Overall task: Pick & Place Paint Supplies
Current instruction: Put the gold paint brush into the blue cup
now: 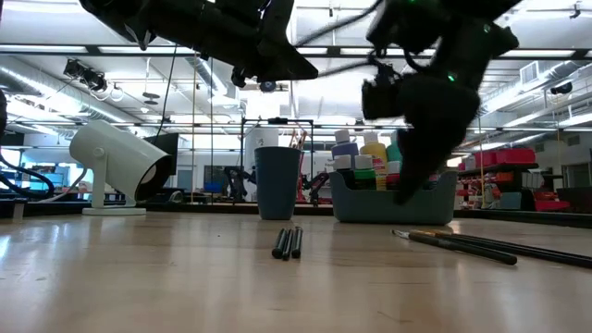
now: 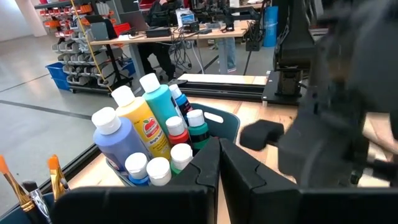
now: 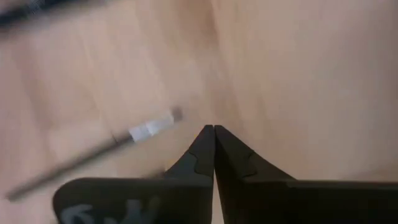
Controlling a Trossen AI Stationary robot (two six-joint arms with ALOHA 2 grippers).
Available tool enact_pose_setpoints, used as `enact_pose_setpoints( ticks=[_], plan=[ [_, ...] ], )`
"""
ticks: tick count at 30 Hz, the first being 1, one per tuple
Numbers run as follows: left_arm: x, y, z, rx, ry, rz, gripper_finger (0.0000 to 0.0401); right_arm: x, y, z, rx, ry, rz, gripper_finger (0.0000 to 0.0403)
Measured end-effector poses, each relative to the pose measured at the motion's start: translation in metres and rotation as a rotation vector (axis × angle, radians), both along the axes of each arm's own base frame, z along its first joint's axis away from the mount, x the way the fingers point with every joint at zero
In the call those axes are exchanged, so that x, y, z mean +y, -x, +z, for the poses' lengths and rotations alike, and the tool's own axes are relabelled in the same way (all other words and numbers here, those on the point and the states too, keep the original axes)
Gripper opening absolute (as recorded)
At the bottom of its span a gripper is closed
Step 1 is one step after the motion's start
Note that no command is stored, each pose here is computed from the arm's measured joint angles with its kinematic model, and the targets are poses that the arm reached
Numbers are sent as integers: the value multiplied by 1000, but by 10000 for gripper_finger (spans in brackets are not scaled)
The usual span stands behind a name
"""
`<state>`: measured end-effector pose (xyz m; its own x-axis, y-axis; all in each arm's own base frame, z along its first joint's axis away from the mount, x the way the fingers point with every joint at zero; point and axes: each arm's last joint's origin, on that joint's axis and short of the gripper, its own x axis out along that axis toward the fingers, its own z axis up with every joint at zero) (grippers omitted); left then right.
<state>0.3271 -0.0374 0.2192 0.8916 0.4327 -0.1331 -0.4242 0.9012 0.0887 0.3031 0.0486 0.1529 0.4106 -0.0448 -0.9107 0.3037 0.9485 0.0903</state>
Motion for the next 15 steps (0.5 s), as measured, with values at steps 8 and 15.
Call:
enact_pose_setpoints(
  ticks=[8, 15],
  plan=[
    [0, 0, 0, 1, 0, 0, 17, 0, -5, 14, -53, 11, 31, 1],
    [0, 0, 0, 2, -4, 0, 17, 0, 3, 12, 41, 0, 159, 29]
  ],
)
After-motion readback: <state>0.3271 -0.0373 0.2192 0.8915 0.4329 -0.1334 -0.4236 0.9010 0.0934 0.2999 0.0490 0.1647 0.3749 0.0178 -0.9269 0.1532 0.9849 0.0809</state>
